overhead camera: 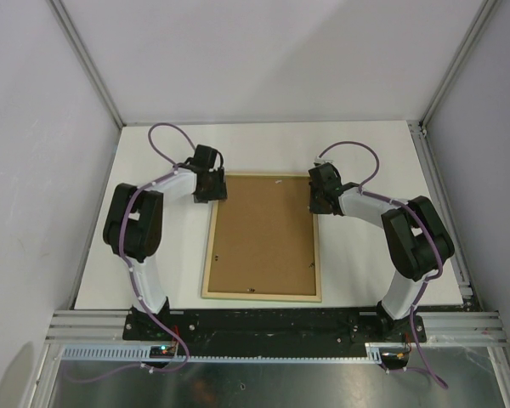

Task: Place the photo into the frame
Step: Press the fastener onto the backboard.

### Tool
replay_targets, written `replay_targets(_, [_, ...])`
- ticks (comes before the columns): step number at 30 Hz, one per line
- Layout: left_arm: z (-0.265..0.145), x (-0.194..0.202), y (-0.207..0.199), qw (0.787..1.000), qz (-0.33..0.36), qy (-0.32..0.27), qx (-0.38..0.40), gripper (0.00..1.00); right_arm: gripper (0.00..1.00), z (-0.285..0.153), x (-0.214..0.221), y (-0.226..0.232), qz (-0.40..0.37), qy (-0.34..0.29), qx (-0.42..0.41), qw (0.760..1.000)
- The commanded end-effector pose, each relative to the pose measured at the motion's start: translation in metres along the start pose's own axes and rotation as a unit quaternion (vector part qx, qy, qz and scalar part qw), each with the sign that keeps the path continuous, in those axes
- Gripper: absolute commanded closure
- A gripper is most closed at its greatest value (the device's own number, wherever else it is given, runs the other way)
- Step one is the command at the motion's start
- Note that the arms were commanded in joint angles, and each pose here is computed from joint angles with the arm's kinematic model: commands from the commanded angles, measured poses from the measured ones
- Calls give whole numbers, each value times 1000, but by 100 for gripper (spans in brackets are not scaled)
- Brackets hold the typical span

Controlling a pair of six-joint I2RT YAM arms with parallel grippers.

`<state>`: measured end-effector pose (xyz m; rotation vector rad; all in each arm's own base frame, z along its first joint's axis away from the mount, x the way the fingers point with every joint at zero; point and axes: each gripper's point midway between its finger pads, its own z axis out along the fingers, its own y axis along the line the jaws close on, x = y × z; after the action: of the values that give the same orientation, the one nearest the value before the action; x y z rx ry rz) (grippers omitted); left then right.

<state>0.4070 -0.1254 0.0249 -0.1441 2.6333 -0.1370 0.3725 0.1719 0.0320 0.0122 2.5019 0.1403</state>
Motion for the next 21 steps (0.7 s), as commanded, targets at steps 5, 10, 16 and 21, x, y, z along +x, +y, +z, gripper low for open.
replay_targets(5, [0, -26, -4, 1000, -4, -22, 9, 36, 100, -11, 0, 5, -9, 11, -19, 1000])
replay_targets(10, [5, -24, -1, 1000, -7, -16, 4, 41, 100, -12, -2, 4, -7, 11, -20, 1000])
replay_targets(16, [8, -18, 5, 1000, -7, -7, -7, 44, 100, -12, -2, 2, -6, 12, -19, 1000])
replay_targets(21, [11, -20, 11, 1000, -15, -9, -20, 52, 100, -12, -1, 3, -6, 14, -20, 1000])
